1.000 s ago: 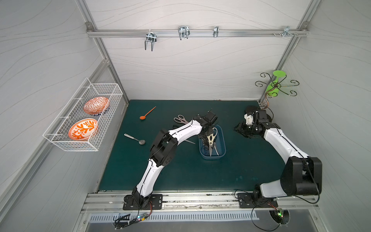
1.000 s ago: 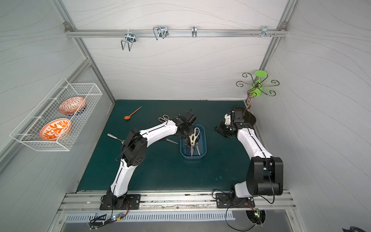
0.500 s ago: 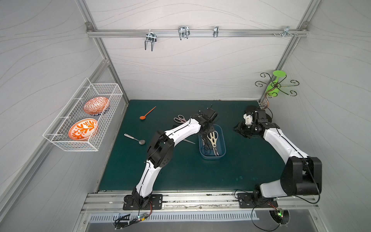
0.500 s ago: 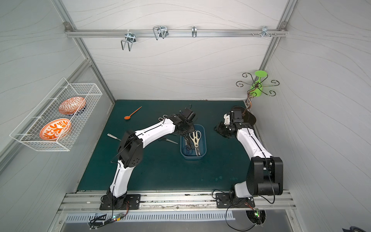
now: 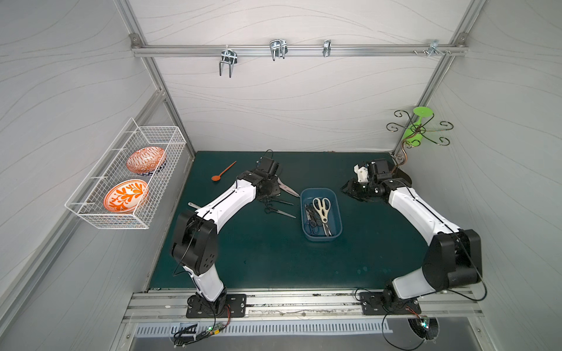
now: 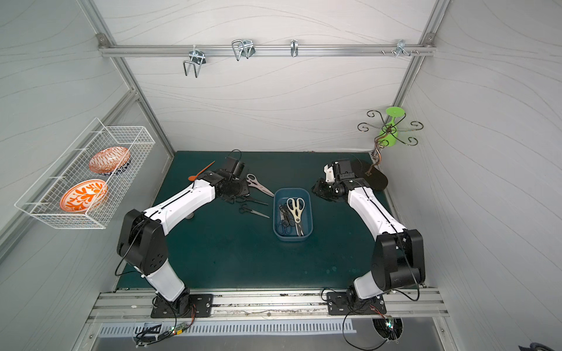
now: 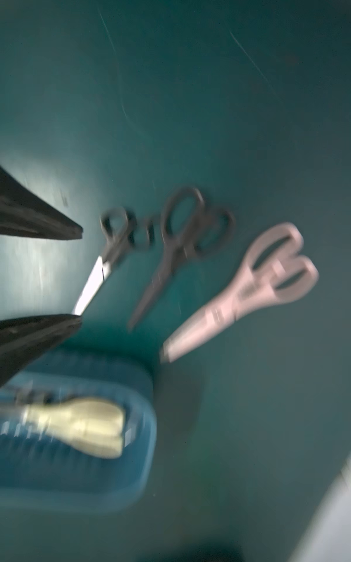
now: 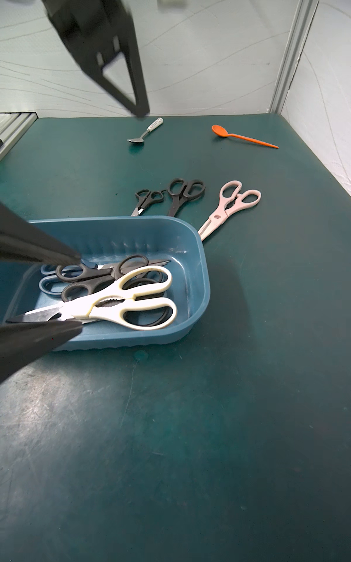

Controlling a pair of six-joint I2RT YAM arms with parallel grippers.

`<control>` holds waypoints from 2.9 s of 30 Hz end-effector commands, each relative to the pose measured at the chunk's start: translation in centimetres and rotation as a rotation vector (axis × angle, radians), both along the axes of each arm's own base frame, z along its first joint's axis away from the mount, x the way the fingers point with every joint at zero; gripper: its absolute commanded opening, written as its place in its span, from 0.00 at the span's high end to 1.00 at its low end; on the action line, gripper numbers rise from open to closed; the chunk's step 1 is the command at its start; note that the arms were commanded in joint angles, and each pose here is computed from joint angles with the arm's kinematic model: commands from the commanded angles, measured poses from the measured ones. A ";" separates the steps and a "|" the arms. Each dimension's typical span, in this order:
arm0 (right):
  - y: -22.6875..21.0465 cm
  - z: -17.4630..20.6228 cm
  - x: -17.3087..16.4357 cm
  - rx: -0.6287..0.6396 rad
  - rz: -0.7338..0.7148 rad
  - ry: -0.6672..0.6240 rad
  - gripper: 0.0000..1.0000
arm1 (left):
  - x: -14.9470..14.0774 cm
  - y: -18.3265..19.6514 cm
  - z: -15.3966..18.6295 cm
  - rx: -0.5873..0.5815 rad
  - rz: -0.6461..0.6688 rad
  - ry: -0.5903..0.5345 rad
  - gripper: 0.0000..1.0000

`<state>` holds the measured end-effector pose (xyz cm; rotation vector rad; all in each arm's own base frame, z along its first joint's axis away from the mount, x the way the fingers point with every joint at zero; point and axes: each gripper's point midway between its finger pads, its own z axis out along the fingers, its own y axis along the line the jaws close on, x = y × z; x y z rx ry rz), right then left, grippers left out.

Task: Put the scissors into the storage box
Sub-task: Pick up the scissors from the center of the board.

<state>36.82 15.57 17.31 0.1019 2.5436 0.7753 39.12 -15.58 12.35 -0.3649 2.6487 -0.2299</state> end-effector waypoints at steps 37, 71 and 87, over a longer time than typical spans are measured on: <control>0.6 -1.5 0.3 -0.035 0.043 0.033 0.64 | -0.4 1.6 -9.7 -0.043 0.014 0.277 0.66; 0.1 -2.2 0.1 -0.043 0.036 0.043 0.64 | -0.8 2.3 -11.6 0.048 0.027 0.365 0.68; -0.1 -2.3 0.2 -0.036 0.033 0.049 0.64 | -2.2 1.4 -11.7 0.048 0.038 0.379 0.71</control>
